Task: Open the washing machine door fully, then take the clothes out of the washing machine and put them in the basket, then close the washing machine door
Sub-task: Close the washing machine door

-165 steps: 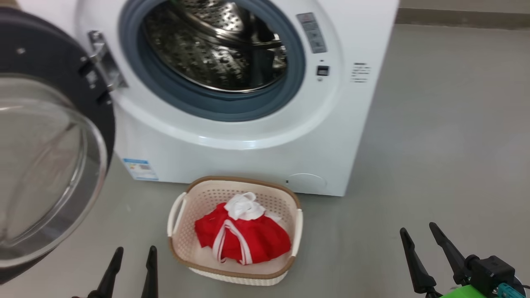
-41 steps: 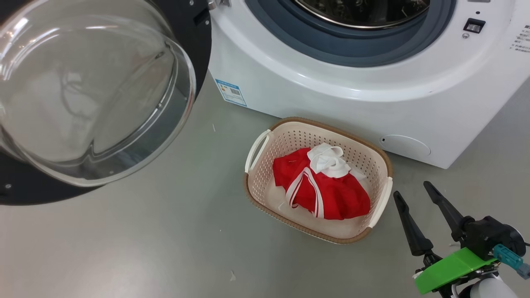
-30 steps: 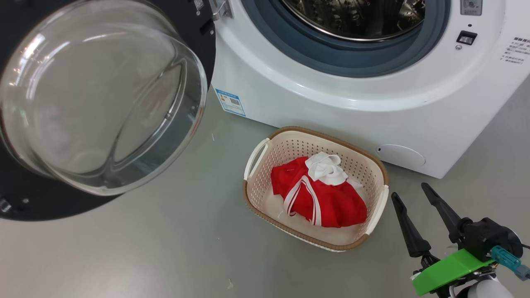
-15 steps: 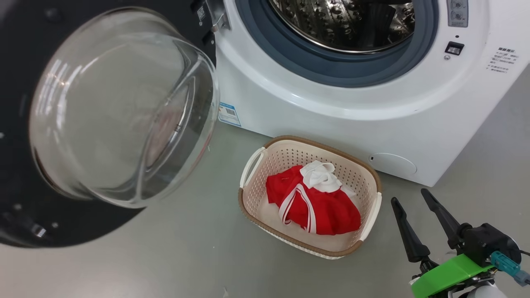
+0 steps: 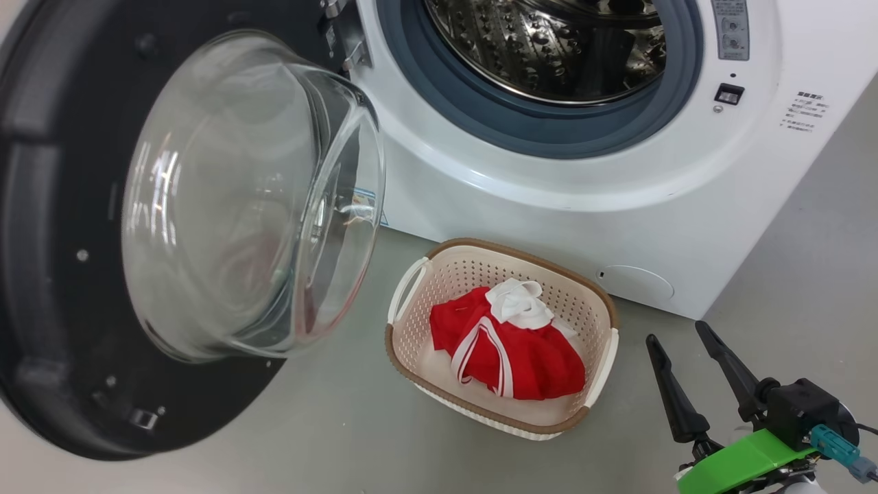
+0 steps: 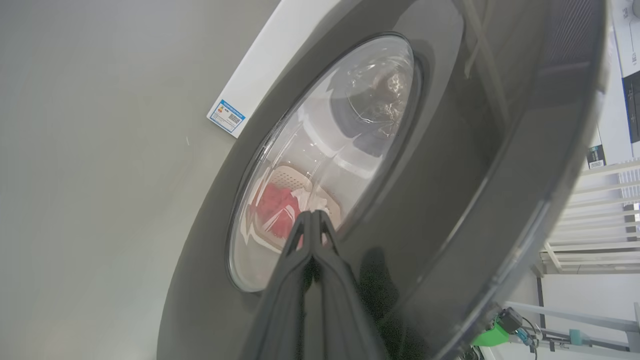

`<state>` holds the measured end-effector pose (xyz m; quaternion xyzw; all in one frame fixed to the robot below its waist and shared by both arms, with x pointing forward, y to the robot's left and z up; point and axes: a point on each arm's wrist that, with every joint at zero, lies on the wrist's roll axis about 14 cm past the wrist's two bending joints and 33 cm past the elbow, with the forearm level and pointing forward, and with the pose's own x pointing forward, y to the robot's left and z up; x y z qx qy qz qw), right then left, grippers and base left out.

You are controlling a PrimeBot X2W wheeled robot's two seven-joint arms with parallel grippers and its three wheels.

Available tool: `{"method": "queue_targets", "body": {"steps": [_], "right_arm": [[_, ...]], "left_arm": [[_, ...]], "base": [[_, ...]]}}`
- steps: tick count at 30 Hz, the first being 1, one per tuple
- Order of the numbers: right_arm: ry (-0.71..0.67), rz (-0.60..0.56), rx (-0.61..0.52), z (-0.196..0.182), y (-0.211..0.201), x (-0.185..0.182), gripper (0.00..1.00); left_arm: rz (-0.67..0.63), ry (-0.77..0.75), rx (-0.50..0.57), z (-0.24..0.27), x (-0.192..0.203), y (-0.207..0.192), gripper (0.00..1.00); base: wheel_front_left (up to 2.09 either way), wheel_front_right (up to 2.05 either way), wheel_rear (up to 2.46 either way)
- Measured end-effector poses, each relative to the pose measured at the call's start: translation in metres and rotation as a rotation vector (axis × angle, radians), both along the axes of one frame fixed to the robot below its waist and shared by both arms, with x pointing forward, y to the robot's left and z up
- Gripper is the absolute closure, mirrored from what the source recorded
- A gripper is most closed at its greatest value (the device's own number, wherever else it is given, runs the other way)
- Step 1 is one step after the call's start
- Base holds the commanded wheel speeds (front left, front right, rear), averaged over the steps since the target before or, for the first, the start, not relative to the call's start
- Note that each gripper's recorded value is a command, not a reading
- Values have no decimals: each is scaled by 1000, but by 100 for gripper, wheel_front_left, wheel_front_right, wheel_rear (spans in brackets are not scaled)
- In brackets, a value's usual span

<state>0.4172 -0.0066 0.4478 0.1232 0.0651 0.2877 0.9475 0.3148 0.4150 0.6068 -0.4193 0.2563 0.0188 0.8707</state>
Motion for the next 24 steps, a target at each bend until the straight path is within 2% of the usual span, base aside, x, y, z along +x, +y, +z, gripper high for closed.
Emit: {"method": "queue_targets", "body": {"steps": [24], "right_arm": [[-23, -168, -5, 12, -57, -9, 0]], "left_arm": [[-452, -190, 20, 17, 59, -145, 100]], "base": [[0, 0, 0]]}}
